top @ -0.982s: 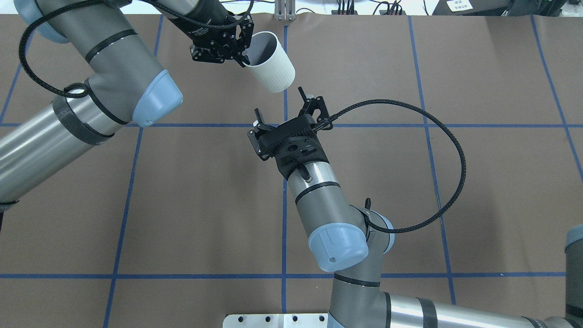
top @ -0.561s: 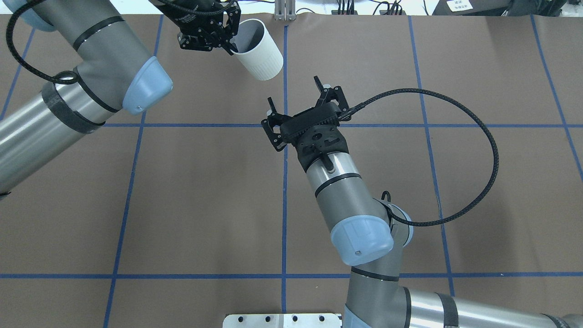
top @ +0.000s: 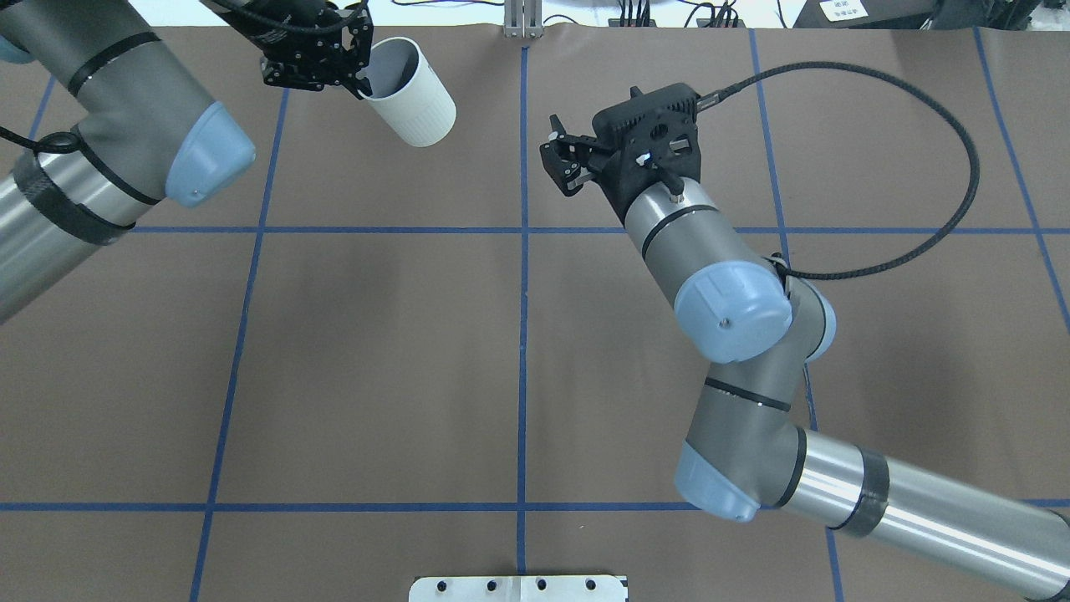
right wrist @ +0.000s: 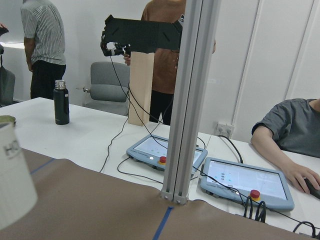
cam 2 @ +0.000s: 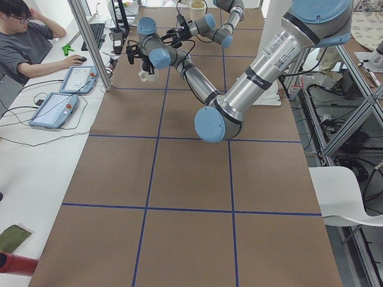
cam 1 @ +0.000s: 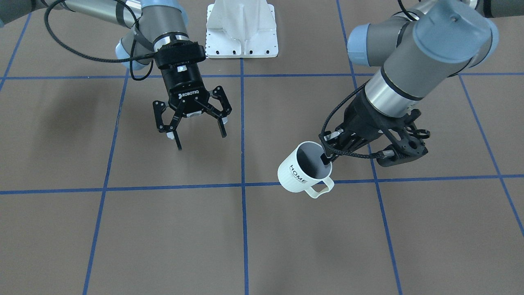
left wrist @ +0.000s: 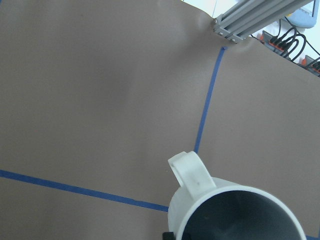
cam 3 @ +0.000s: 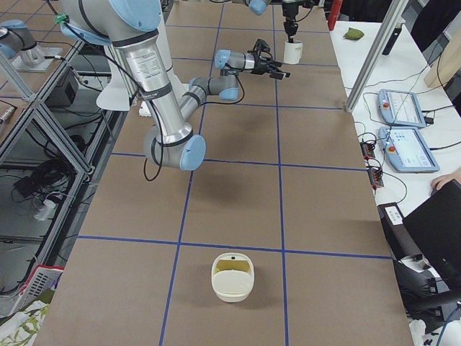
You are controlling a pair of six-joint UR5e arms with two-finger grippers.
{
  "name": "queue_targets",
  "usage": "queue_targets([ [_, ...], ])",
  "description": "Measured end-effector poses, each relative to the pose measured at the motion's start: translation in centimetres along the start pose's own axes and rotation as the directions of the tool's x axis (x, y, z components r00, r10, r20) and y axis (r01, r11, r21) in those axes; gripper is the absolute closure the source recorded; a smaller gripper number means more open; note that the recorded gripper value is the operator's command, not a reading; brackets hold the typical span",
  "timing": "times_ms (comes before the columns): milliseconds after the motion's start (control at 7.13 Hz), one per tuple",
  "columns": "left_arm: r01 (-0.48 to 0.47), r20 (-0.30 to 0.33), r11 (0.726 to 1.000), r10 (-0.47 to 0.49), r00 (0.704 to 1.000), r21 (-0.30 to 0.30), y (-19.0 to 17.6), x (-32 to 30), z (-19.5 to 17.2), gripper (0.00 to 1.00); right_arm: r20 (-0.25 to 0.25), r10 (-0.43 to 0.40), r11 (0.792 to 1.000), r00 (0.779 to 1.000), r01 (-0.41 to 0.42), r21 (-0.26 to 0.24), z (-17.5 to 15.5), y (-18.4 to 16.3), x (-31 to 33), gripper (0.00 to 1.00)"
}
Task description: Left arm hands cup to right arm to dump lemon
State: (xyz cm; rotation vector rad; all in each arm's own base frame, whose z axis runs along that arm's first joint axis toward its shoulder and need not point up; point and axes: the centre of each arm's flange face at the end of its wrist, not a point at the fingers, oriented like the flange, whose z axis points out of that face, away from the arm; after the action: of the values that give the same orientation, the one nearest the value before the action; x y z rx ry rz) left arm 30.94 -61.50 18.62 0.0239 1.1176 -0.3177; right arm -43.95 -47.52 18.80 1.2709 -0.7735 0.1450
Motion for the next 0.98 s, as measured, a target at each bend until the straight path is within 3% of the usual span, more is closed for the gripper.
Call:
queue_targets([
  [280,-0.037,0.036,0.999,0.036,0.999,0.005,-0.1,-6.1,-0.2,1.0,-0.035,-0.01,0.984,0.999,0.003,-0.179,2.7,-2.0,4.7,0.0],
  [421,-0.065,0.066,0.998,0.064,0.996,0.004,-0.3,-9.6,0.0,1.0,-0.051,-0.006,0.957,0.999,-0.009,-0.29,3.8,-2.7,7.3,0.0],
  [561,-0.114,0.106,0.993,0.114,0.988,-0.004,-0.7,-13.8,0.3,1.0,-0.055,0.02,0.915,0.998,-0.041,-0.4,4.5,-3.4,10.1,0.0],
  [701,-0.167,0.143,0.986,0.167,0.975,-0.016,-1.3,-18.2,0.3,1.0,-0.06,0.049,0.86,0.997,-0.072,-0.505,4.9,-3.9,12.7,0.0],
  [841,-0.224,0.179,0.974,0.228,0.957,-0.038,-1.5,-22.4,0.4,1.0,-0.071,0.084,0.79,0.994,-0.11,-0.603,5.0,-4.5,15.6,0.0],
  [982,-0.285,0.214,0.957,0.292,0.932,-0.061,-1.3,-26.3,0.8,1.0,-0.073,0.117,0.73,0.991,-0.135,-0.67,4.8,-4.9,18.4,0.0],
])
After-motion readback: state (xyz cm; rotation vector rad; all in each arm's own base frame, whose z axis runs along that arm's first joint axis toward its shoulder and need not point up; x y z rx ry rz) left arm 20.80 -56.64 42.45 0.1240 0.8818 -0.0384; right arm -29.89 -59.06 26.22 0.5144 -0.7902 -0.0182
